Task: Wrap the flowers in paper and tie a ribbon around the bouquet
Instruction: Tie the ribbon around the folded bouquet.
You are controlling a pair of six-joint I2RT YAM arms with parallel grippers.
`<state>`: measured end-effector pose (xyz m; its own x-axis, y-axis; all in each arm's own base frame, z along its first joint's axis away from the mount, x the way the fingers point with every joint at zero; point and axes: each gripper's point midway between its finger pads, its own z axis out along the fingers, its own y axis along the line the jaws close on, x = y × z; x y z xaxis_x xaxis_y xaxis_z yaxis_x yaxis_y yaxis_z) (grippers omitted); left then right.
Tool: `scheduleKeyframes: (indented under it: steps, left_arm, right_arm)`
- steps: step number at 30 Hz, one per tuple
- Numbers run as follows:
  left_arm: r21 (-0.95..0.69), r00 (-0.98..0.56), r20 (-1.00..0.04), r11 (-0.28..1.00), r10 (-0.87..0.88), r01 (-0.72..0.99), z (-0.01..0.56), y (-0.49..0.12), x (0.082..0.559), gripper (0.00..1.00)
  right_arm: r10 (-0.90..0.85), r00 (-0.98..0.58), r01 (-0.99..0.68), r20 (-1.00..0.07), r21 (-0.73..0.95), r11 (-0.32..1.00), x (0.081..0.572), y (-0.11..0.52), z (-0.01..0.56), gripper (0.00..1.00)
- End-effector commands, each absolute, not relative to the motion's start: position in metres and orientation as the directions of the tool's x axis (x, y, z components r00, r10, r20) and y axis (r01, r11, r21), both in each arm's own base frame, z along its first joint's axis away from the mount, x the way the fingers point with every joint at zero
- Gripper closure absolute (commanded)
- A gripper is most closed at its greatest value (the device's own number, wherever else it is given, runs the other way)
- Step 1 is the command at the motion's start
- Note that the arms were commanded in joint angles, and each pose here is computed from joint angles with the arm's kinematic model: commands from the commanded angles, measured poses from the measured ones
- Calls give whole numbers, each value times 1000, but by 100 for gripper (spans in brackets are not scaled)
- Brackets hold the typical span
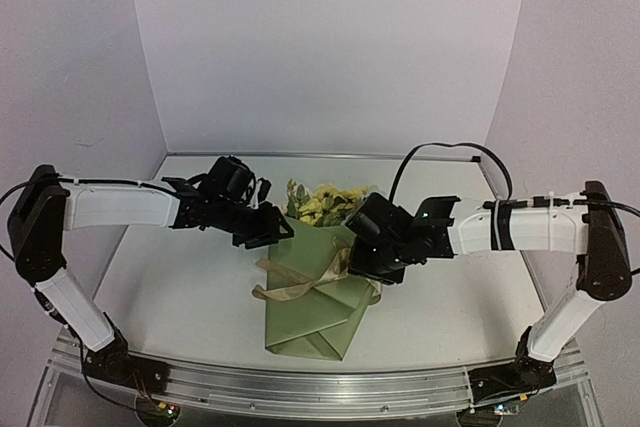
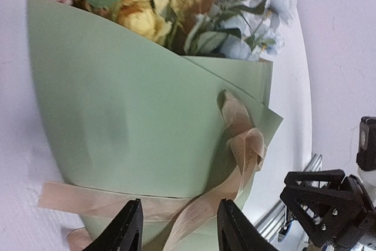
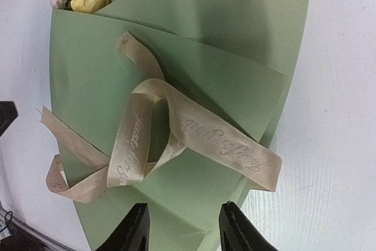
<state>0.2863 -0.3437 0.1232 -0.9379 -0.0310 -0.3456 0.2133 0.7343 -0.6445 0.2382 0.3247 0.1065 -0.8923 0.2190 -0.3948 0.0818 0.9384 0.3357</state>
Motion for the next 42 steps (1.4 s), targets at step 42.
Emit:
scheduleKeyframes:
  steps: [42]
  left_arm:
    - [-607,-924,-245,789,-295,-91,51,-282,295,48]
  right_arm:
    - [422,-852,322,-310,326,889,268,344,69,69]
